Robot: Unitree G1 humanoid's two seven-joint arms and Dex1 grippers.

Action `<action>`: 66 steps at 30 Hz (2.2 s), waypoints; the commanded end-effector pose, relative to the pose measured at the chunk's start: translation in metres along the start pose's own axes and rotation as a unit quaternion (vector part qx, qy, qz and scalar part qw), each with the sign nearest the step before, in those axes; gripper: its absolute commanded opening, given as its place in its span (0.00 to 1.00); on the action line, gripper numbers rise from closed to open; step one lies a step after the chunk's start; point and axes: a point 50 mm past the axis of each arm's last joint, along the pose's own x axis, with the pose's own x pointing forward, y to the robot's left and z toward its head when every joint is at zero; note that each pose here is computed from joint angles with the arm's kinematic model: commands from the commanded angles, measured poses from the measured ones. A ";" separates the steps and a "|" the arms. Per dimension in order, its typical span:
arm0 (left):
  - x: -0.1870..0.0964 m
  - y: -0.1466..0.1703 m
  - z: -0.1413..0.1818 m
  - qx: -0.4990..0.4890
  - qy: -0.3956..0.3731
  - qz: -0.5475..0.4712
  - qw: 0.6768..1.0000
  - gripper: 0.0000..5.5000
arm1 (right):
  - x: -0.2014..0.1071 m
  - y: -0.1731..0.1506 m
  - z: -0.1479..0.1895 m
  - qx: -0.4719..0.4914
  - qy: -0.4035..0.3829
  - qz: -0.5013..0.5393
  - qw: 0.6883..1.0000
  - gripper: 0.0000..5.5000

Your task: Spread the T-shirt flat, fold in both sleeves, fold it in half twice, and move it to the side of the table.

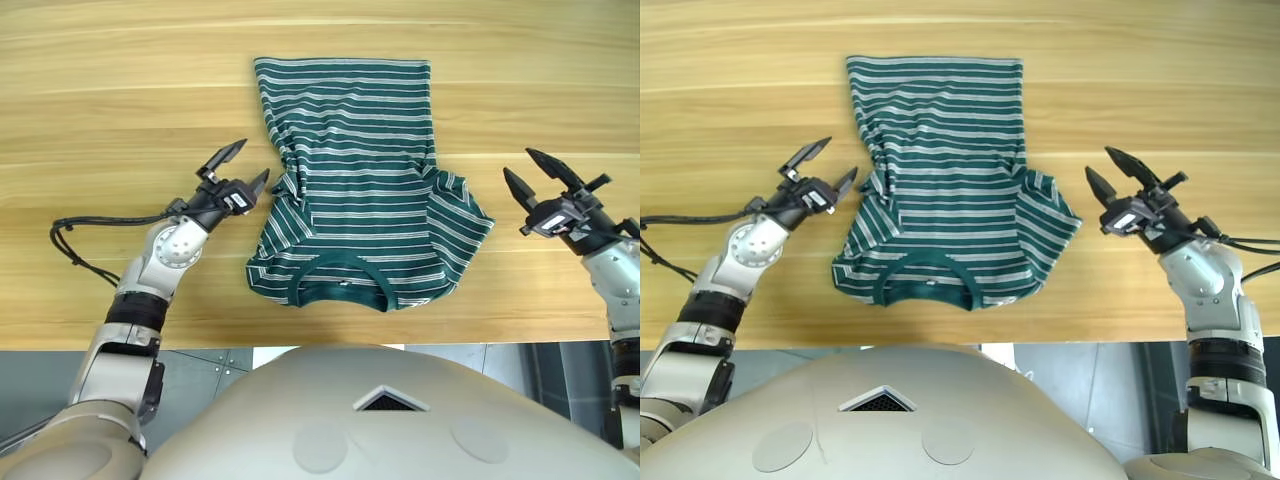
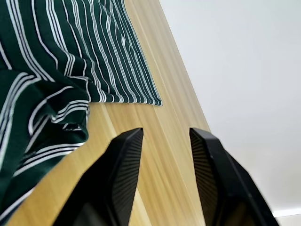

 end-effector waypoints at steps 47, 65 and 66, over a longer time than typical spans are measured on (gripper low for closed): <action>0.079 0.030 -0.010 0.139 0.005 -0.073 0.988 0.57 | 0.068 0.021 0.000 -0.002 -0.039 0.000 0.999 0.33; 0.048 0.022 -0.049 0.256 0.110 -0.262 0.924 0.57 | 0.071 0.019 0.004 -0.008 -0.048 0.004 0.999 0.33; 0.047 0.022 -0.051 0.264 0.116 -0.273 0.918 0.57 | 0.072 0.019 0.005 -0.008 -0.049 0.003 0.999 0.33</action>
